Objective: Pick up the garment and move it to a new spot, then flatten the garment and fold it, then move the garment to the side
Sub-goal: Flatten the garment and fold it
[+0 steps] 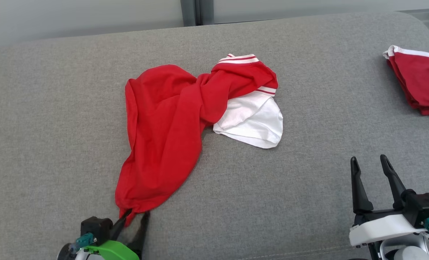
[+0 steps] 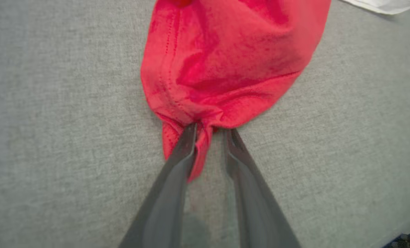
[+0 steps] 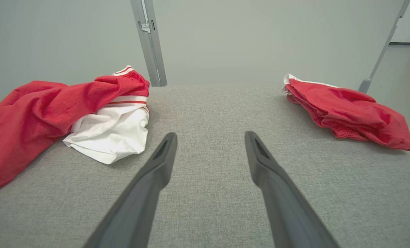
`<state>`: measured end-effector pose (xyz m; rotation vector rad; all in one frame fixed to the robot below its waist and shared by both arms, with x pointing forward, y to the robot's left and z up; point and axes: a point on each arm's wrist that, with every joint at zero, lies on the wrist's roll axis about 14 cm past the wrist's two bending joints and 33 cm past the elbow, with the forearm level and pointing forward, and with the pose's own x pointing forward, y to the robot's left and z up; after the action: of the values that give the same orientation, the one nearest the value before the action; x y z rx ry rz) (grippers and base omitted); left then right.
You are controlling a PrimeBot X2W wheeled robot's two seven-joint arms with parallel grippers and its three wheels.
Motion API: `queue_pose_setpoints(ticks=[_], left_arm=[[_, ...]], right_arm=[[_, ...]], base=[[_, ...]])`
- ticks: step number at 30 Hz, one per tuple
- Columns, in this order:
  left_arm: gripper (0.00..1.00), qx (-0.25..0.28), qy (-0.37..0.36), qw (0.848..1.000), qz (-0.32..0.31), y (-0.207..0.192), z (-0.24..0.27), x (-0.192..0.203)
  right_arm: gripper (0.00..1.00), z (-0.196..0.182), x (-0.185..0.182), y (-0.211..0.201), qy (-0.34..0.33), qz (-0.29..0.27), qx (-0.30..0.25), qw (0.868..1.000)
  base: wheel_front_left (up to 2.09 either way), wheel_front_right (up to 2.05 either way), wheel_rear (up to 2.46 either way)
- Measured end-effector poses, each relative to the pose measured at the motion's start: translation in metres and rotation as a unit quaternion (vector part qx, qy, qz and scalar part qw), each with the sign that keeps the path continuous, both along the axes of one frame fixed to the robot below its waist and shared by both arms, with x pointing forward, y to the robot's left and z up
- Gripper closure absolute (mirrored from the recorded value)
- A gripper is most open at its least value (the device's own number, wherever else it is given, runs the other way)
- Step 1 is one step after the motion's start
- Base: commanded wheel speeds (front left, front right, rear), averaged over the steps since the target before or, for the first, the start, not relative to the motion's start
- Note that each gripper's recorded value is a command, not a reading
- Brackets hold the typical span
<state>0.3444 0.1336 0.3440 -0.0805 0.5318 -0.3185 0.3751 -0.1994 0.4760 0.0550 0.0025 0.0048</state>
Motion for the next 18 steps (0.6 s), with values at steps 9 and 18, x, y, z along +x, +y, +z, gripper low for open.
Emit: queue_pose_setpoints(ticks=[9, 18], left_arm=[[0.0, -0.11, 0.037, 0.989, 0.093, 0.011, 0.018, -0.003], [0.0, -0.107, 0.025, 0.987, 0.121, 0.028, 0.038, 0.009]], right_arm=[[0.0, 0.002, -0.003, -0.001, -0.003, -0.002, -0.002, 1.0], [0.0, 0.001, -0.003, 0.0, -0.001, 0.0, -0.001, 1.0]], base=[[0.0, 0.0, 0.0], [0.0, 0.0, 0.0]])
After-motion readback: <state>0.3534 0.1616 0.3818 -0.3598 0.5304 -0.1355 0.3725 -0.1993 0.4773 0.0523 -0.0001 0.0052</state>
